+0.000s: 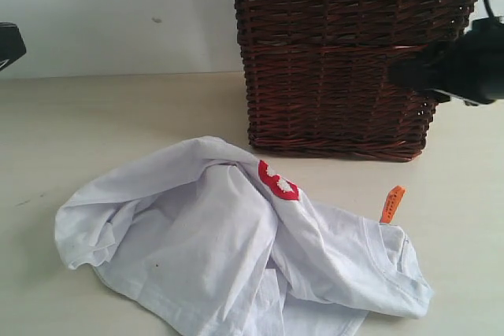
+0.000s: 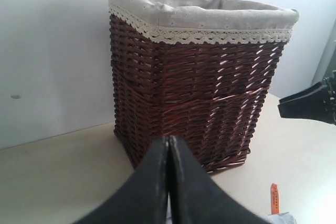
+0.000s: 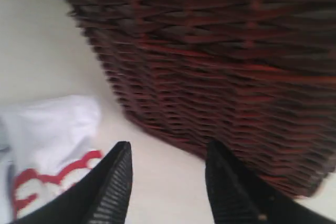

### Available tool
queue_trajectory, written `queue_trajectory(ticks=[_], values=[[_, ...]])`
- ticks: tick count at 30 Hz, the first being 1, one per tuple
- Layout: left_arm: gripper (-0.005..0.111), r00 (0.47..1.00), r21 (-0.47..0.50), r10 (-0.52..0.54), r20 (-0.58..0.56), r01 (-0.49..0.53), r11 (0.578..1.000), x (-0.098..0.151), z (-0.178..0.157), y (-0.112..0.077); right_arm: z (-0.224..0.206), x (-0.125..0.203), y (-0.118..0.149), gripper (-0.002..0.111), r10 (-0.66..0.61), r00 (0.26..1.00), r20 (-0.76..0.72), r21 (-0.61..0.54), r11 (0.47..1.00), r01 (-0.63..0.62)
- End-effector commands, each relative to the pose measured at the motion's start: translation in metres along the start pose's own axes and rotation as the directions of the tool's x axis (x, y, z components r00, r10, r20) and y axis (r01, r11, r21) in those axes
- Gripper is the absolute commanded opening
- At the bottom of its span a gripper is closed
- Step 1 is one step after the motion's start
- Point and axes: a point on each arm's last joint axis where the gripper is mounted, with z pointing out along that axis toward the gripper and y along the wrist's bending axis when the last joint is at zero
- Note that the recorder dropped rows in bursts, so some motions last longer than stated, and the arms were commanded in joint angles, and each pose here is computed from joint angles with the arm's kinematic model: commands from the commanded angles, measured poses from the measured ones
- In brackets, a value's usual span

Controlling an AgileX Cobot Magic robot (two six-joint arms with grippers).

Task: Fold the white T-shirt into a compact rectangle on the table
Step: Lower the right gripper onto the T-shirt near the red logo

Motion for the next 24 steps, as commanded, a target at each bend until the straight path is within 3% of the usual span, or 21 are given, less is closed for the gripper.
queue_trajectory(ticks=[1,3,5,7,9,11,14,17,19,20,22,24], values=[[0.0,1.0,0.048,-0.017,0.01,0.017,0.999,0.0,0.001,-0.004,-0.019,0.009,0.005,0.043,0.002,1.0,0.027,0.042,0.999,-0.003],[0.0,1.0,0.05,-0.017,0.011,0.017,0.999,0.0,0.001,-0.004,-0.019,0.011,0.026,0.043,-0.024,1.0,0.005,-0.139,0.99,0.024],[0.0,1.0,0.052,-0.018,0.012,0.017,0.998,0.0,0.001,-0.005,-0.018,0.015,0.056,0.043,-0.189,0.982,0.022,-0.329,0.926,0.186],[0.0,1.0,0.06,-0.018,0.013,0.017,0.998,0.0,0.0,-0.005,-0.017,0.017,0.08,0.043,-0.292,0.955,0.055,-0.399,0.87,0.289],[0.0,1.0,0.06,-0.018,0.013,0.017,0.998,0.0,0.0,-0.005,-0.011,0.017,0.091,0.043,-0.347,0.936,0.061,-0.301,0.888,0.348],[0.0,1.0,0.061,-0.018,0.013,0.017,0.998,0.0,0.0,-0.005,-0.004,0.018,0.086,0.043,-0.349,0.936,0.033,-0.063,0.934,0.351],[0.0,1.0,0.061,-0.018,0.013,0.017,0.998,0.0,0.0,-0.005,0.002,0.017,0.069,0.043,-0.379,0.925,-0.006,0.243,0.897,0.369],[0.0,1.0,0.061,-0.02,0.013,0.019,0.998,0.0,0.0,-0.005,0.005,0.022,0.054,0.043,-0.274,0.955,-0.11,0.389,0.873,0.295],[0.0,1.0,0.061,-0.02,0.013,0.019,0.998,0.0,0.0,-0.005,0.007,0.029,0.05,0.043,-0.233,0.94,-0.251,0.407,0.856,0.32],[0.0,1.0,0.061,-0.02,0.013,0.019,0.998,0.0,0.0,-0.005,0.007,0.029,0.052,0.043,-0.192,0.932,-0.309,0.384,0.871,0.306],[0.0,1.0,0.059,-0.02,0.013,0.019,0.998,0.0,0.0,-0.005,0.008,0.029,0.065,0.043,-0.142,0.909,-0.392,0.26,0.931,0.258],[0.0,1.0,0.059,-0.02,0.013,0.019,0.998,0.0,0.0,-0.005,0.006,0.028,0.084,0.043,-0.17,0.877,-0.449,0.061,0.974,0.22]])
